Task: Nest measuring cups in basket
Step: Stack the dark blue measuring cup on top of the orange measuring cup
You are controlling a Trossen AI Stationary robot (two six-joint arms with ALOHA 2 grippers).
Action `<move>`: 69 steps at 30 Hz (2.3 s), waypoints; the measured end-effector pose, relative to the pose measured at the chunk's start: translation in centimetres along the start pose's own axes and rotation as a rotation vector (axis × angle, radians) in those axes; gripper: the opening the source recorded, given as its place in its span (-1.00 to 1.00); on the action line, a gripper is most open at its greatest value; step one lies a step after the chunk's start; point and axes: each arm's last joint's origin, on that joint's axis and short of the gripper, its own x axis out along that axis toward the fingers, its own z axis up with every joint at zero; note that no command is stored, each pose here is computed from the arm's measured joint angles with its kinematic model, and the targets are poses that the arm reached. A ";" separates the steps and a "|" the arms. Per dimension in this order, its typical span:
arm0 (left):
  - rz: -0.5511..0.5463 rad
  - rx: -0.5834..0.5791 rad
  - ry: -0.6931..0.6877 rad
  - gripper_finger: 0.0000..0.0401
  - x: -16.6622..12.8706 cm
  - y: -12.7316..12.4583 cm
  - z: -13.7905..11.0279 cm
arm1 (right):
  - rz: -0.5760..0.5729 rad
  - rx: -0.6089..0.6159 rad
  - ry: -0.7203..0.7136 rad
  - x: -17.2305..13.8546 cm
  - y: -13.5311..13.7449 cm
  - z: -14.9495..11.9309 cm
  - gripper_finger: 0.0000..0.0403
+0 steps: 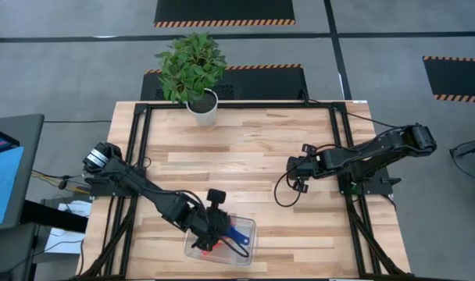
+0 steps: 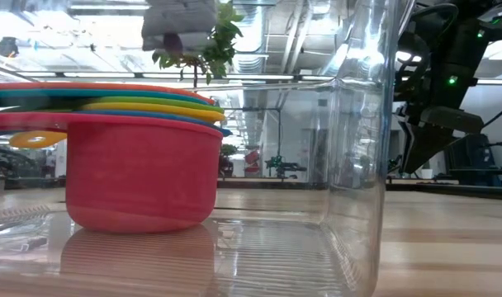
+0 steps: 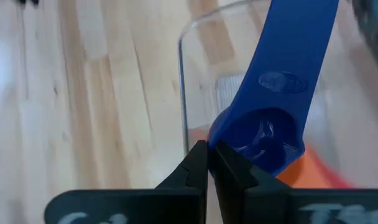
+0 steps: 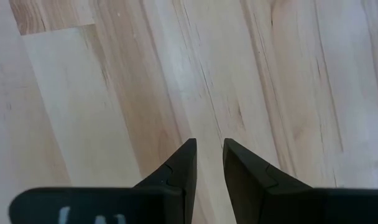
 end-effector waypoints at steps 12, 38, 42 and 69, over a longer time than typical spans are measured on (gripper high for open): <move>-0.108 0.745 -0.046 -1.00 0.0 -0.1 0.2 | 0.003 0.047 -0.007 0.0 0.0 0.1 -0.50; -0.255 1.637 -0.191 -1.00 2.0 3.3 0.2 | 0.029 0.117 -0.071 0.0 0.2 0.7 -0.50; -0.260 1.659 -0.211 -1.00 2.5 3.1 0.3 | 0.028 0.109 -0.068 0.0 0.2 0.7 -0.50; -0.201 1.577 -0.192 -0.90 2.4 3.0 0.6 | 0.028 0.107 -0.069 0.0 0.2 0.7 -0.50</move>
